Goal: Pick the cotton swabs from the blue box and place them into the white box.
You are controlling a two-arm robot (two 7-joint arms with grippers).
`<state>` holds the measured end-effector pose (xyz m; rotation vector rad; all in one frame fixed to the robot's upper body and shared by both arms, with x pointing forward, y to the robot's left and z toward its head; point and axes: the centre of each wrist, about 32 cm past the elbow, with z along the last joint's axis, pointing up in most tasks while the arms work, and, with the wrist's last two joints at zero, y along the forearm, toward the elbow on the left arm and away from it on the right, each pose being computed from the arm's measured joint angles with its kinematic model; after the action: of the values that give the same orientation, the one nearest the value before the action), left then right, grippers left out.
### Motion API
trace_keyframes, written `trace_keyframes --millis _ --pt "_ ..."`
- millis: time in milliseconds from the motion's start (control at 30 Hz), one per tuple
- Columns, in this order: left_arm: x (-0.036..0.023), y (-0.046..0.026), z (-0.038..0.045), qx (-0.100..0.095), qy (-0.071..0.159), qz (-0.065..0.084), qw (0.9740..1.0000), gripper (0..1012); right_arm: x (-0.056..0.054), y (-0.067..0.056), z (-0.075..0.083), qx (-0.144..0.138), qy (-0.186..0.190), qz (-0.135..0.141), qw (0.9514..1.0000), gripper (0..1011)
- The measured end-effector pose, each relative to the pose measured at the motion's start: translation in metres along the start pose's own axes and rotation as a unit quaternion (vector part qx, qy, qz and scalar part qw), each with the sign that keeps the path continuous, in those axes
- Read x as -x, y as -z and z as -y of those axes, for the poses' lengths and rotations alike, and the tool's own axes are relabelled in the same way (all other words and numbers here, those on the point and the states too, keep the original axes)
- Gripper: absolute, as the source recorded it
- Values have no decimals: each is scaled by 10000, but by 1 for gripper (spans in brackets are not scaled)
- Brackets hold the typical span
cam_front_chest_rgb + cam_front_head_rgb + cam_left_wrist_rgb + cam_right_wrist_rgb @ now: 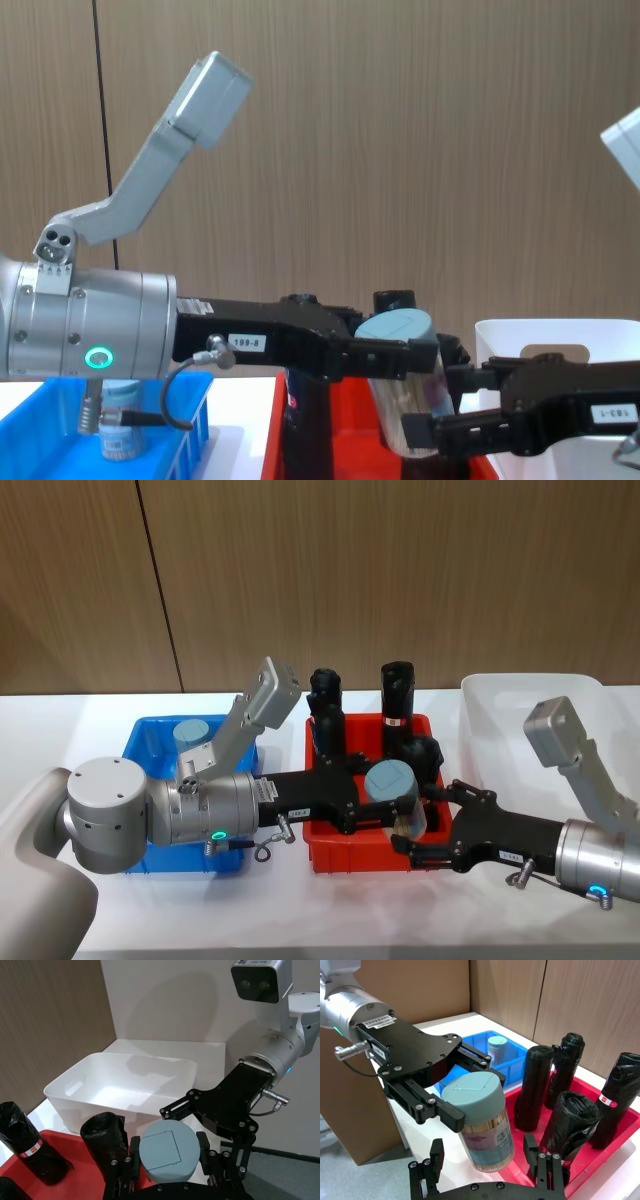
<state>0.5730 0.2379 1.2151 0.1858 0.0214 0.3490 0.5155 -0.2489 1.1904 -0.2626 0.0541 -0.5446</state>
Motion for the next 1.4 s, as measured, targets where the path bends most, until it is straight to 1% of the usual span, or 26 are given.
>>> trace_keyframes --millis 567,933,1033,1067,1100,1167,1233,1267,1300,1333,1367,1400 --pt "0 0 0 0 0 0 10000 670 -20 22 -113 -35 125 -19 9999 1001" --pt "0 0 0 0 0 0 10000 670 -16 16 -172 -48 61 -27 10000 1001" --pt "0 0 0 0 0 0 10000 670 -13 15 -183 -38 22 -27 10000 931" --pt "0 0 0 0 0 0 10000 670 -13 15 -183 -38 22 -27 10000 931" --pt "0 0 0 0 0 0 10000 670 -12 14 -187 -34 2 -26 10000 890" --pt "0 0 0 0 0 0 10000 670 -10 13 -191 -29 -13 -27 10000 863" --pt "0 0 0 0 2 0 10000 670 -9 10 -196 -23 -37 -25 10000 787" --pt "0 0 0 0 3 0 10000 670 -9 10 -196 -23 -37 -25 10000 787" --pt "0 0 0 0 4 0 10000 670 -8 9 -198 -19 -50 -23 10000 733" --pt "0 0 0 0 5 0 10000 670 -7 9 -199 -18 -56 -23 10000 712" --pt "0 0 0 1 6 0 10000 670 -6 9 -201 -16 -62 -22 10000 660" --pt "0 0 0 1 6 0 10000 670 -6 8 -201 -15 -69 -22 10000 652"
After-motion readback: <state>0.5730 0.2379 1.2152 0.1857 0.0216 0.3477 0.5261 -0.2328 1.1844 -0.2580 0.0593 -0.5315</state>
